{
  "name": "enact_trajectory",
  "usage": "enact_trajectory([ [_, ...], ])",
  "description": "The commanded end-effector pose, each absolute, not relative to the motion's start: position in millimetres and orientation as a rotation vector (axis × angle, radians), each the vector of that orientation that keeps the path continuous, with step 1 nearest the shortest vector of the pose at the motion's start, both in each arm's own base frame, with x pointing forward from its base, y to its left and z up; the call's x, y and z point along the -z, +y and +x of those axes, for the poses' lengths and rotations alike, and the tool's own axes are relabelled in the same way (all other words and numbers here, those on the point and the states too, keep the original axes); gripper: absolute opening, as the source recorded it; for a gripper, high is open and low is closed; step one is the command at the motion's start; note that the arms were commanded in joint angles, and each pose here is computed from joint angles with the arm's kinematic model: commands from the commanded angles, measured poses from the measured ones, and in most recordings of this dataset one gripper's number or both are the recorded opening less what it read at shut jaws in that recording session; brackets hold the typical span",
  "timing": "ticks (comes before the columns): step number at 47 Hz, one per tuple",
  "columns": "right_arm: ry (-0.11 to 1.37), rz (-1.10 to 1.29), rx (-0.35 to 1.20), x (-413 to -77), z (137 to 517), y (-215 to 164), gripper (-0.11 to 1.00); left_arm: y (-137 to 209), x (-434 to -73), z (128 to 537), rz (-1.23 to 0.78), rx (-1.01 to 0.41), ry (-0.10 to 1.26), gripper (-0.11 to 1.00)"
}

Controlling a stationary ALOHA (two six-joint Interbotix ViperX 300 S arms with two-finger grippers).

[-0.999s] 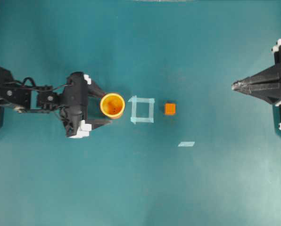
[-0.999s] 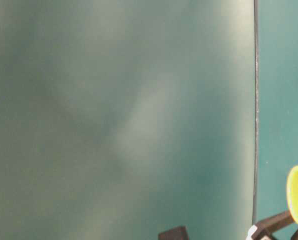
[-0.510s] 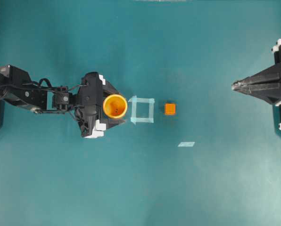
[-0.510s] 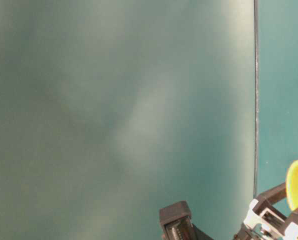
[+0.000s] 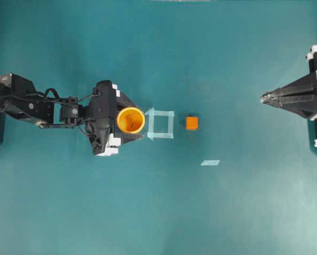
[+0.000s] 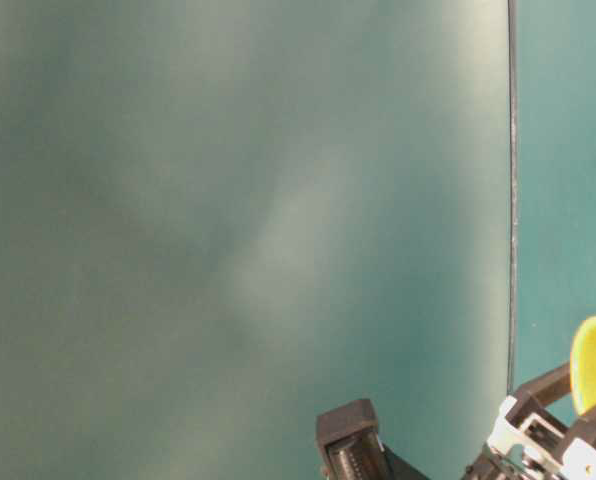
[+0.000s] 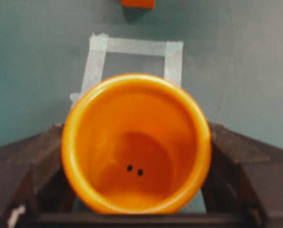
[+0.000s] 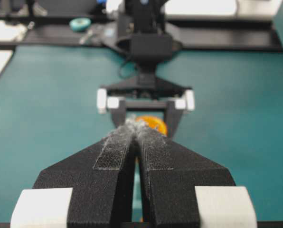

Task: Move the cup to the left with left arm.
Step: 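Close the left gripper around the orange cup's side, then drag the held cup left toward the table's left edge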

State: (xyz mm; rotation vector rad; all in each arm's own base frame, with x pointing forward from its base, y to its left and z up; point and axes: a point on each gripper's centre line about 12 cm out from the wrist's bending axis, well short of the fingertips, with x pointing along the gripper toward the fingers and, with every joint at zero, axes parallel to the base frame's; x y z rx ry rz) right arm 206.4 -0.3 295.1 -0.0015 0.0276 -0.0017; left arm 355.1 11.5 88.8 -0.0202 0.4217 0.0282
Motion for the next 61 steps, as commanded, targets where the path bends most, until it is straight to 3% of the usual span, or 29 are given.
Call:
enact_trajectory([
  [1, -0.009, 0.001, 0.004, -309, 209, -1, 0.0, 11, -101, 358, -0.015, -0.026, 0.388, 0.67],
  [25, -0.009, 0.0, 0.003, -310, 209, -1, 0.0, 10, -117, 337, -0.017, -0.027, 0.396, 0.67],
  [61, -0.011, 0.003, 0.003, -310, 209, -1, 0.0, 8, -107, 254, -0.017, -0.026, 0.443, 0.67],
])
